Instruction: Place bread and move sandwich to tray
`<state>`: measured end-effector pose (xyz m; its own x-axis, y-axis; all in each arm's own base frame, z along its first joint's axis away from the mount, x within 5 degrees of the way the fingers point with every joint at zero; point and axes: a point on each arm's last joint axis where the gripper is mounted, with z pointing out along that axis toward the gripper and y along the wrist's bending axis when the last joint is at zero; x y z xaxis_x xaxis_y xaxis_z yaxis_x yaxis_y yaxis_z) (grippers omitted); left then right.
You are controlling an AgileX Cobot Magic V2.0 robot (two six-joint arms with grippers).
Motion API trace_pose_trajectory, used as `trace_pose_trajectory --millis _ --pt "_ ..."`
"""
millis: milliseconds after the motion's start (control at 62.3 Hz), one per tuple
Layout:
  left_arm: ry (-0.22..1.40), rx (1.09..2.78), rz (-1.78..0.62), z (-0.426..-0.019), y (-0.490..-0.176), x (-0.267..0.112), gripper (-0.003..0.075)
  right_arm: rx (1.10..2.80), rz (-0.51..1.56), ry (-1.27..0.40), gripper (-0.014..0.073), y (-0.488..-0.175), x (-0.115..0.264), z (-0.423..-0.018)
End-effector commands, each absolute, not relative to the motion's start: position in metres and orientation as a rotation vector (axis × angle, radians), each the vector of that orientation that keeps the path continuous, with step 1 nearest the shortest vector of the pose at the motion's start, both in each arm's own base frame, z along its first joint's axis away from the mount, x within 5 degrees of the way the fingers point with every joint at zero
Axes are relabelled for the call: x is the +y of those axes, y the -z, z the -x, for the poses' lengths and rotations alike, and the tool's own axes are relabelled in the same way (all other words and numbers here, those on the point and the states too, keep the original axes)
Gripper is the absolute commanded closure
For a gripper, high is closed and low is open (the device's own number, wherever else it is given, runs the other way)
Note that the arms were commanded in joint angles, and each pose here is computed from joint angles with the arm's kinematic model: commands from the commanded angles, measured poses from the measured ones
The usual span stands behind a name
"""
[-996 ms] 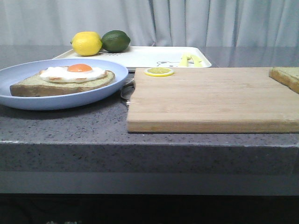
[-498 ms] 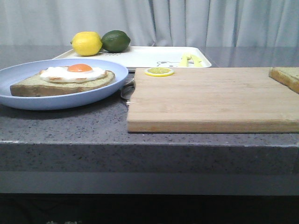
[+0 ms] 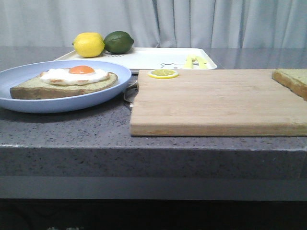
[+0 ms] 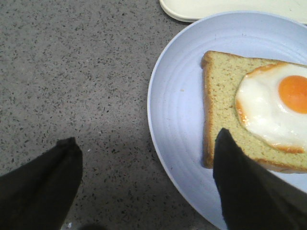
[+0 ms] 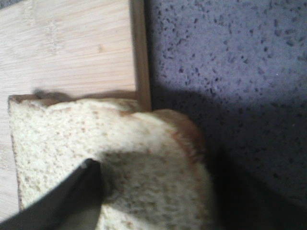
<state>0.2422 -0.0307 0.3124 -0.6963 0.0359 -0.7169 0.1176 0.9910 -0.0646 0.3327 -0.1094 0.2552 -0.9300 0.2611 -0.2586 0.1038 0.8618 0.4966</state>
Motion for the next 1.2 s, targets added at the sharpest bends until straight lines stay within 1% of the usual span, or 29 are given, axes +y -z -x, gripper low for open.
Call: trace_pose_trajectory --millis 0,16,32,48,128,193,273,418,562,610,739,867,915,1012,1044,1188 --pt "0.147 2.234 -0.105 -0.244 -0.332 -0.033 0.0176 2.642 -0.258 -0.722 0.0331 -0.281 -0.106 -0.331" --pt "0.147 2.234 -0.105 -0.244 -0.332 -0.033 0.0176 2.643 -0.257 -0.723 0.0382 -0.281 -0.106 -0.331" --pt "0.147 2.234 -0.105 -0.244 -0.332 -0.033 0.0176 2.644 -0.257 -0.724 0.0399 -0.281 -0.106 -0.331" --pt "0.147 2.234 -0.105 -0.244 -0.332 -0.033 0.0176 2.644 -0.257 -0.724 0.0448 -0.281 -0.106 -0.331" --pt "0.147 2.234 -0.105 -0.244 -0.332 -0.033 0.0176 2.645 -0.256 -0.725 0.0602 -0.281 -0.106 -0.33" --pt "0.147 2.234 -0.105 -0.244 -0.332 -0.033 0.0176 2.648 -0.256 -0.731 0.0671 -0.281 -0.105 -0.33" --pt "0.147 2.234 -0.105 -0.244 -0.332 -0.033 0.0176 2.652 -0.264 -0.744 0.0653 -0.284 -0.105 -0.33" --pt "0.147 2.234 -0.105 -0.244 -0.332 -0.033 0.0176 2.608 -0.253 -0.759 0.0655 -0.312 -0.101 -0.327" --pt "0.147 2.234 -0.105 -0.244 -0.332 -0.033 0.0176 2.442 -0.21 -0.805 0.0655 -0.357 -0.089 -0.32" --pt "0.147 2.234 -0.105 -0.244 -0.332 -0.033 0.0176 2.364 -0.206 -0.853 0.0655 -0.371 -0.083 -0.316" --pt "0.146 2.233 -0.105 -0.244 -0.332 -0.033 0.0176 2.264 -0.148 -0.928 0.0655 -0.395 -0.062 -0.307" --pt "0.146 2.229 -0.104 -0.245 -0.333 -0.033 0.0176 2.216 -0.046 -1.003 0.0655 -0.408 -0.028 -0.307" --pt "0.146 2.229 -0.104 -0.245 -0.333 -0.033 0.0176 2.198 0.0 -1.054 0.0655 -0.41 -0.011 -0.309" --pt "0.146 2.229 -0.104 -0.245 -0.333 -0.033 0.0176 2.151 0.09 -1.175 0.0655 -0.415 0.031 -0.312" --pt "0.146 2.229 -0.104 -0.245 -0.333 -0.033 0.0176 2.132 0.122 -1.216 0.0655 -0.415 0.05 -0.312" --pt "0.146 2.229 -0.104 -0.245 -0.333 -0.033 0.0176 2.084 0.216 -1.297 0.0655 -0.413 0.12 -0.313"
